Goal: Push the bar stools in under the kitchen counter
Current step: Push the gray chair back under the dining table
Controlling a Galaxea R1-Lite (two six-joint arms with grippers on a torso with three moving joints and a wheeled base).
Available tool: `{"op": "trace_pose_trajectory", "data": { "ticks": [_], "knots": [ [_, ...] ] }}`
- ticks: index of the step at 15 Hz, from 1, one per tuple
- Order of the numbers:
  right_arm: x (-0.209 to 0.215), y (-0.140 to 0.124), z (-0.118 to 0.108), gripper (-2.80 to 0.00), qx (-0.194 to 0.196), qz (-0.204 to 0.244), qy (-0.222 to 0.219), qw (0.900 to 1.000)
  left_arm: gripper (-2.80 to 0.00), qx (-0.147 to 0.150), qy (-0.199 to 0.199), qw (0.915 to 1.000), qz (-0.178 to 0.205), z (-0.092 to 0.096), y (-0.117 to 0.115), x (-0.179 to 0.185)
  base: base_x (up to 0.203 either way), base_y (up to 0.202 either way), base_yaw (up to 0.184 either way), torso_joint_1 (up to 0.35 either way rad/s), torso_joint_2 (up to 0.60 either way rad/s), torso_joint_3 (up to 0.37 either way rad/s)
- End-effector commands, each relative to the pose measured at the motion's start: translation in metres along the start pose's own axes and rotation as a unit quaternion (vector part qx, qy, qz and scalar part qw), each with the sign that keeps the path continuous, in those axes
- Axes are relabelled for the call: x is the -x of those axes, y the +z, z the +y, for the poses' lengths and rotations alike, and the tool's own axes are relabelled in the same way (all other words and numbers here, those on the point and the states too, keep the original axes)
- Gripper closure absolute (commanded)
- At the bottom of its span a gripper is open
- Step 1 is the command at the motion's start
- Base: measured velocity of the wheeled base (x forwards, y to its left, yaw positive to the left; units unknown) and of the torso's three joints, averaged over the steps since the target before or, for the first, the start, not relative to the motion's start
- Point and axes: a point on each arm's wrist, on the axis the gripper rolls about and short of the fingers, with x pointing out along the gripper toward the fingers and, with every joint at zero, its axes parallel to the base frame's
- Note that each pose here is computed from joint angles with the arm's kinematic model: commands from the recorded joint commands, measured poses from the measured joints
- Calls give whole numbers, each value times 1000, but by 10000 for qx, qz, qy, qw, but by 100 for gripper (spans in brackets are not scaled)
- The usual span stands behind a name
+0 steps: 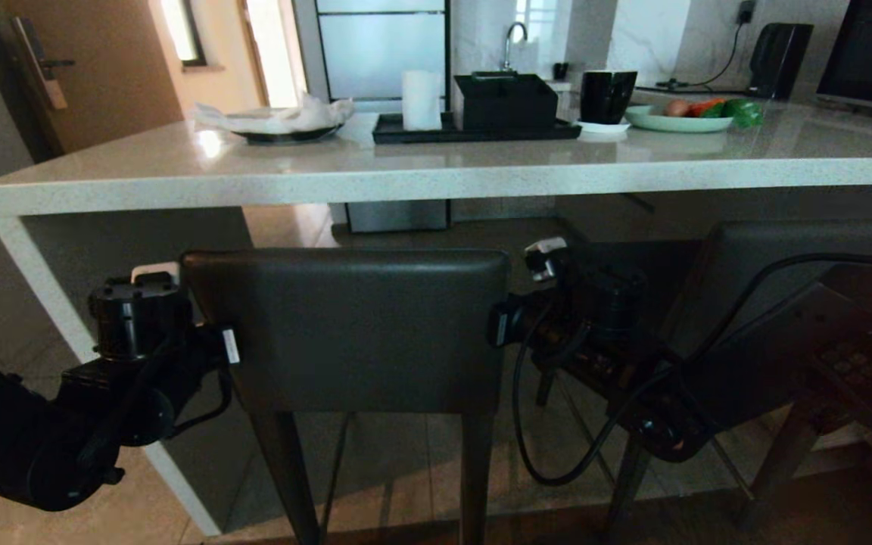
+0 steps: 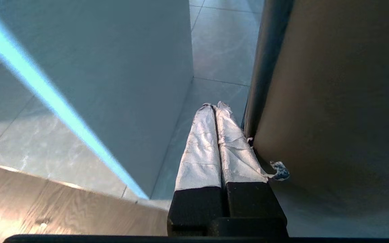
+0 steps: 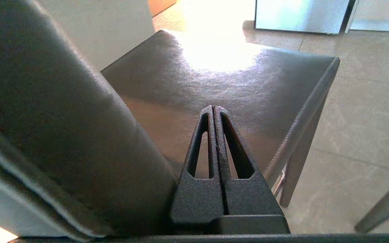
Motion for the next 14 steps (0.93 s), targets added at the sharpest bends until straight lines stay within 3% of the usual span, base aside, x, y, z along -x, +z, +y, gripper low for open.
{"op": "trace_pose_trajectory", "data": {
  "ticks": [1, 4, 9, 14],
  "knots": [
    [1, 2, 0, 0, 3, -54, 3, 10000, 0, 31, 19, 10000, -53, 1, 1, 0, 188, 0, 2, 2, -1, 2],
    [6, 8, 0, 0, -2, -97, -27, 9999, 0, 71, 0, 9999, -86, 1, 3, 4, 159, 0, 3, 2, 0, 2],
    [18, 25, 1, 0, 9, -248, -70, 9997, 0, 142, -103, 9993, -338, 7, 15, 28, 0, 0, 0, 0, 0, 0],
    [47, 37, -17, 0, 10, -237, -360, 9991, 0, 324, 133, 9980, -525, 33, 23, 45, 0, 0, 0, 0, 0, 0]
  ]
}}
